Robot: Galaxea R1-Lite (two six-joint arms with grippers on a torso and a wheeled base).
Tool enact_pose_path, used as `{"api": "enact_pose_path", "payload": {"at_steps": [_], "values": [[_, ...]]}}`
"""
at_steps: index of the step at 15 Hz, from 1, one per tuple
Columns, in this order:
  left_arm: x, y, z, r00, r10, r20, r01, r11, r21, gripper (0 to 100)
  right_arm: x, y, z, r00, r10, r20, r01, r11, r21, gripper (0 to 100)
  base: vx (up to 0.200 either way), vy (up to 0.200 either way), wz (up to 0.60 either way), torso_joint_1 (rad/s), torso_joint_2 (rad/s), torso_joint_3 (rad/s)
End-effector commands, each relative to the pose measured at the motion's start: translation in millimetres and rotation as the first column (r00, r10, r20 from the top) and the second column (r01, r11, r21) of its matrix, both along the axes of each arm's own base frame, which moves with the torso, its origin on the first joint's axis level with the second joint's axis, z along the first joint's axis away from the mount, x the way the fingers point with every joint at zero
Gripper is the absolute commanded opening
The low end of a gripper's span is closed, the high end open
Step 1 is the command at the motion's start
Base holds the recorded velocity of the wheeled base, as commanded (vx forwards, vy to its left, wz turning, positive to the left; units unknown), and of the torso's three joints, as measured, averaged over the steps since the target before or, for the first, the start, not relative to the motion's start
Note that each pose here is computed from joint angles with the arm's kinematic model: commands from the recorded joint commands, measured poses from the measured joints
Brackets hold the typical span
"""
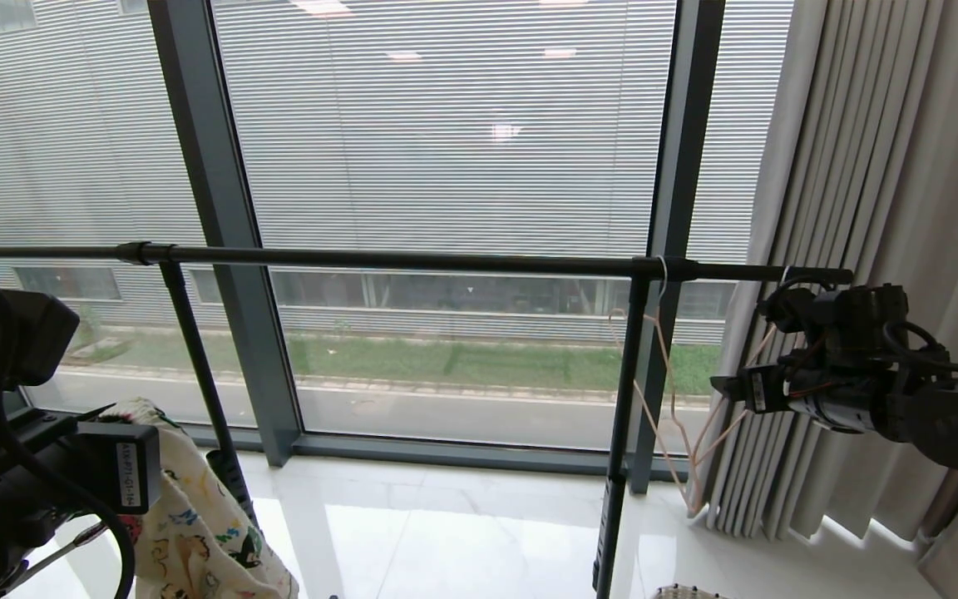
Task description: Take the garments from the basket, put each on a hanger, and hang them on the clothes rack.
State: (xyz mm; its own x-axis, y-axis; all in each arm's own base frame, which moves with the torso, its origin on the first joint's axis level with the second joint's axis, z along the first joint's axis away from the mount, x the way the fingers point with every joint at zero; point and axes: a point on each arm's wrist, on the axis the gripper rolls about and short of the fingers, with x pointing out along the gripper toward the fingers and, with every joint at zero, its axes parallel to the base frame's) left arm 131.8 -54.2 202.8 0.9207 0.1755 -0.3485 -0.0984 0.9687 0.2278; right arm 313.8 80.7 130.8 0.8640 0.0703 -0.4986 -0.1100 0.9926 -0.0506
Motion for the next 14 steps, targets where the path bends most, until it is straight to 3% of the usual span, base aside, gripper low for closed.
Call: {"api": "enact_pose_path", "payload": {"at_steps": [1,14], "values": [[0,0,0,1.000,0.002,0.000,-0.002,1.000,0.000,0,4,-2,-10,0.999,-0.019,-0.028,0.019,1.000,-0.012,100,0.000,0.000,0.00,0.000,0.00,0.000],[1,-1,0,1.000,-0.001,-0.002,0.001,1.000,0.002,0,0,-26,7,0.995,-0.100,0.018,0.100,0.995,0.007,100,0.000,0.000,0.00,0.000,0.00,0.000]]}}
